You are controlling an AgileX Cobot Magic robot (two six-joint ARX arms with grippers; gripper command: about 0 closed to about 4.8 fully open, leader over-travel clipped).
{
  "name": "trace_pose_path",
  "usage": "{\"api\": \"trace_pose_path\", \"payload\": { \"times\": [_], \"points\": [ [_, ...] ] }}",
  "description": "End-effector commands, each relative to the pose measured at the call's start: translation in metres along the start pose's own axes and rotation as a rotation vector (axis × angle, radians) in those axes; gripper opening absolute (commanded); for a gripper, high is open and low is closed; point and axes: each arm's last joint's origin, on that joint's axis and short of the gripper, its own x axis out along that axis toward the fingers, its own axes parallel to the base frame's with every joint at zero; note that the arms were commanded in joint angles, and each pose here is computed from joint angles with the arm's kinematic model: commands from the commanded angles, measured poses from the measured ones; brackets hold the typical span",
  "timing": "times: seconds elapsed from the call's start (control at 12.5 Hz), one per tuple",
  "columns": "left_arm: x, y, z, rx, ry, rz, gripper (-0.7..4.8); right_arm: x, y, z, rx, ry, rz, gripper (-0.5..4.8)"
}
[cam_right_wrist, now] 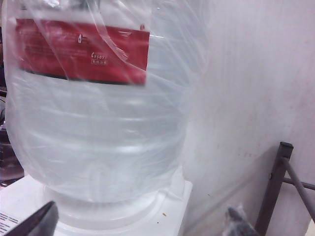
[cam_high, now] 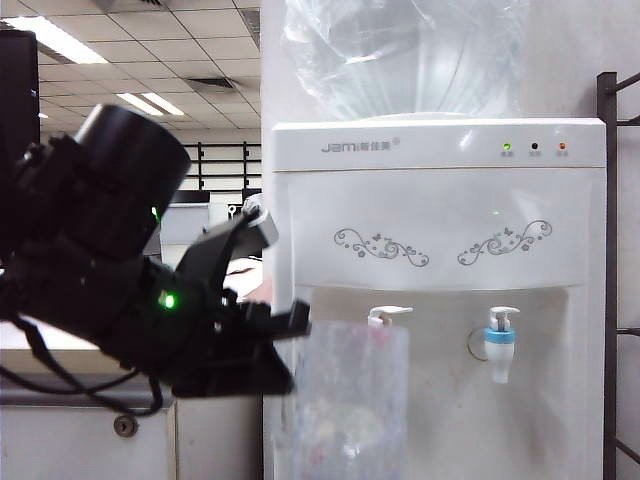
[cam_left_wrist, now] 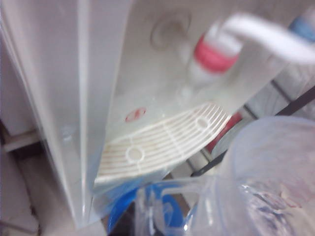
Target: Pick up the plastic mug from the left desk, go to the hot water outlet of the water dispenser, press the vertical switch to get some water, then put the mug back on the desk.
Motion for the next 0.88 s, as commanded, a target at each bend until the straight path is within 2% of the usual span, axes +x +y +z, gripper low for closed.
{"api": "trace_pose_path", "payload": {
  "times": [0.08,0.88],
  "points": [
    [0.004,-0.002,-0.002,-0.002,-0.007,-0.016,-0.06,0.000,0.000,-0.001,-0.010,0.012,0.000,4.40],
    [0.032,-0.004,-0.004,0.009,-0.012,-0.026,-0.06,0.000,0.000,-0.002,-0.006,0.025,0.001,4.40]
  ]
}}
